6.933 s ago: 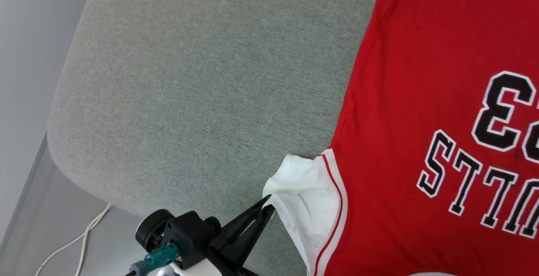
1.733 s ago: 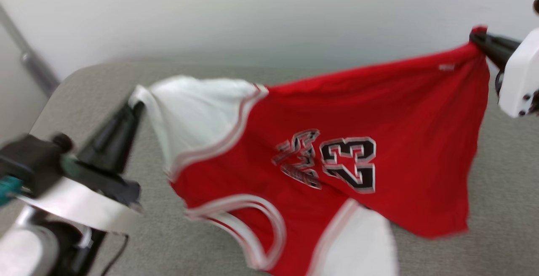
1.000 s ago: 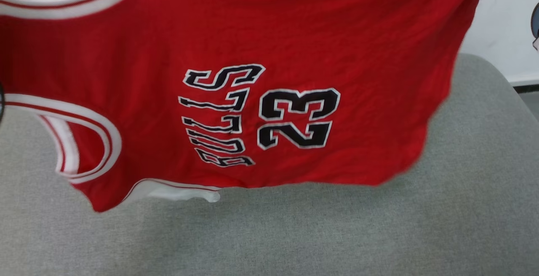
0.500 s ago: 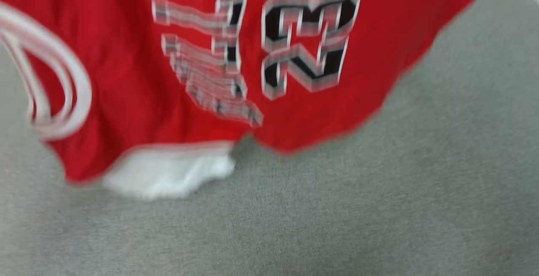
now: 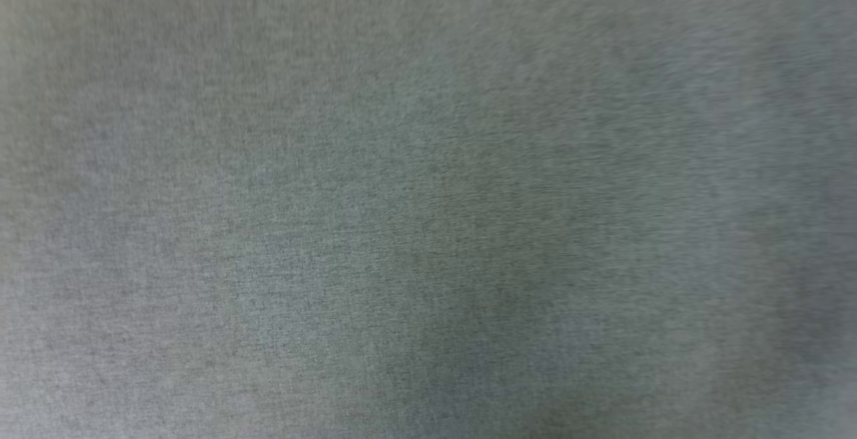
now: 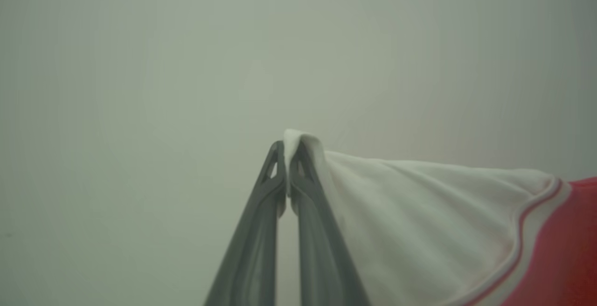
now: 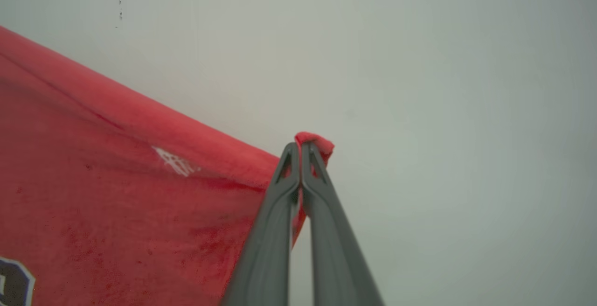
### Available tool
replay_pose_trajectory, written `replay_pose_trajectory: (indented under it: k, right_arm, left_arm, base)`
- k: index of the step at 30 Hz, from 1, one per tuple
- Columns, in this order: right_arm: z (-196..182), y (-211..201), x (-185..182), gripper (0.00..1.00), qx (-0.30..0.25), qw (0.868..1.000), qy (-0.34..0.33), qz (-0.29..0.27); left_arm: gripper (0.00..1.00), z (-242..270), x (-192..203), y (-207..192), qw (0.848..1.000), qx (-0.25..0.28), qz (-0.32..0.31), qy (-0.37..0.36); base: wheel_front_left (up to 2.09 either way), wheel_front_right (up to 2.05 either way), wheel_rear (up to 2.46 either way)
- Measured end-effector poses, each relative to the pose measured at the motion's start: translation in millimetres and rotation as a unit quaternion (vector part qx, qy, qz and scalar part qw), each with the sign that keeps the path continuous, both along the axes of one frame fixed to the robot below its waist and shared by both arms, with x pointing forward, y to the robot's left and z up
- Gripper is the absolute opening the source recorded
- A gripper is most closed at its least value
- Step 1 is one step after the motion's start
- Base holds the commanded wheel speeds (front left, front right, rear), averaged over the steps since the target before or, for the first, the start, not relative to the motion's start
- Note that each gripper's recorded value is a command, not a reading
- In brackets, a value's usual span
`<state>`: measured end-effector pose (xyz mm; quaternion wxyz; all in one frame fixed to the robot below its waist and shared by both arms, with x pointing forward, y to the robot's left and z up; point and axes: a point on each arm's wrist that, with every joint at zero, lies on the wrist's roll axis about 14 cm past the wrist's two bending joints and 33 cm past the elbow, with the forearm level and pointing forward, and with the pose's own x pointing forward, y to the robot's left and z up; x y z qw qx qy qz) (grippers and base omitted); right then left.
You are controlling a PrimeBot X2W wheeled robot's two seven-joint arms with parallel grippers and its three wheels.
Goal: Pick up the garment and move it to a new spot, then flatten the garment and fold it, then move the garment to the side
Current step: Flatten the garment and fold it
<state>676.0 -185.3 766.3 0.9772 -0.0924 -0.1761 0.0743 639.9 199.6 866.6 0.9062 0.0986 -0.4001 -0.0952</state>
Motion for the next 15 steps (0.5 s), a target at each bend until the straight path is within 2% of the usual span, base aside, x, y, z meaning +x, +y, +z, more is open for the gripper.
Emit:
replay_pose_trajectory:
  k: [7,15]
  right_arm:
    - [-49.7,13.9,50.4,0.0,-0.007,1.0,0.003,-0.005]
    - [-153.8,31.4,71.3,0.0,-0.013,0.996,0.09,0.009]
  left_arm:
    - [0.0,-39.3,53.3,18.8,0.999,-0.038,0.023,0.023]
    - [0.0,-150.7,89.5,17.5,0.989,-0.034,0.017,0.145]
  base:
    - [0.0,0.0,0.0]
    - [0.0,0.0,0.0]
